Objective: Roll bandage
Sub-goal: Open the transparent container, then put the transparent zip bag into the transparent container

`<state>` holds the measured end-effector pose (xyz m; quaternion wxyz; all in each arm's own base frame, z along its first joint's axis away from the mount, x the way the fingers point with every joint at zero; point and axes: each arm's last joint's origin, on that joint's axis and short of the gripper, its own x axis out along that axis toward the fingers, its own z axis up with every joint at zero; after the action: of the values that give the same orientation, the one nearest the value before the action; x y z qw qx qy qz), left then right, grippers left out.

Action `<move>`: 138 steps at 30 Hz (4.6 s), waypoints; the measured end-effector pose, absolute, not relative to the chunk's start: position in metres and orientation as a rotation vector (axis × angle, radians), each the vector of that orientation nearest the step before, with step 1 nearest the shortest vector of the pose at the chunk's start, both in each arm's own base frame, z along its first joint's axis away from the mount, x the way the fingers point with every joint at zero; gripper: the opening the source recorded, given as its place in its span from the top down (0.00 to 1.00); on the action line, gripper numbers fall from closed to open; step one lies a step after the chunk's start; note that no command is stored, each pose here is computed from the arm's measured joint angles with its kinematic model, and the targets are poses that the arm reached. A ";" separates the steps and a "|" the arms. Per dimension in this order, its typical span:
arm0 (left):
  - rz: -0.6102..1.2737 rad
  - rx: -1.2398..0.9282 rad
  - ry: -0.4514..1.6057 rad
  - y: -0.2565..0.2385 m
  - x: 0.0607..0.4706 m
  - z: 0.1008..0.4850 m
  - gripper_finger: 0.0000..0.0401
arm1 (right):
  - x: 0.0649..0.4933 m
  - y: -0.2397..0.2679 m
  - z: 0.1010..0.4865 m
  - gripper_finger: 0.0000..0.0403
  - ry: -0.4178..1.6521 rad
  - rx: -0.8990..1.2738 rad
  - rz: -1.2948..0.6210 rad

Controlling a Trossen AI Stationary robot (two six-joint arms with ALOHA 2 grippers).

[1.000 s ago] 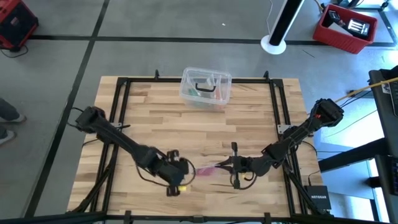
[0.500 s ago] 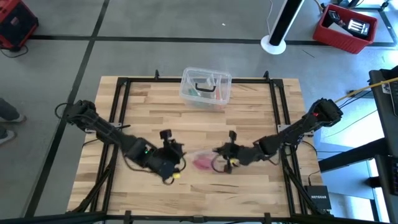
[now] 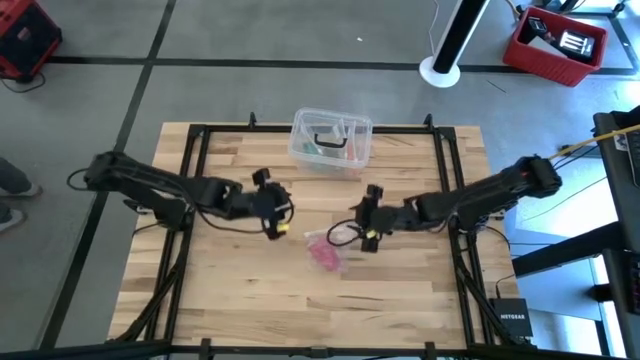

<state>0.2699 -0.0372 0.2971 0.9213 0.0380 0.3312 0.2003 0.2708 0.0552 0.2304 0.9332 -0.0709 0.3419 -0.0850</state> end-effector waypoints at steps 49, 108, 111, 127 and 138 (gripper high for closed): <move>0.337 -0.623 0.384 0.226 0.230 0.242 0.65 | 0.194 -0.185 0.242 0.33 0.453 0.699 -0.383; 0.302 -0.237 0.362 0.057 0.184 0.345 0.65 | 0.169 0.050 0.352 0.93 0.827 0.059 -0.183; 0.293 -0.216 0.371 0.046 0.191 0.344 0.65 | 0.163 0.065 0.338 0.93 0.913 -0.068 -0.322; 0.184 -0.177 0.550 0.017 0.237 0.309 0.65 | 0.173 0.115 0.235 0.75 1.408 -0.150 -0.402; 0.120 -0.192 0.715 -0.002 0.278 0.263 0.65 | 0.167 0.126 0.238 0.31 1.670 0.181 -0.284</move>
<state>0.2784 -0.0016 0.2630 0.9306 -0.0936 0.3490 0.0587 0.1672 0.1260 0.2376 0.6588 0.0799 0.7375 -0.1253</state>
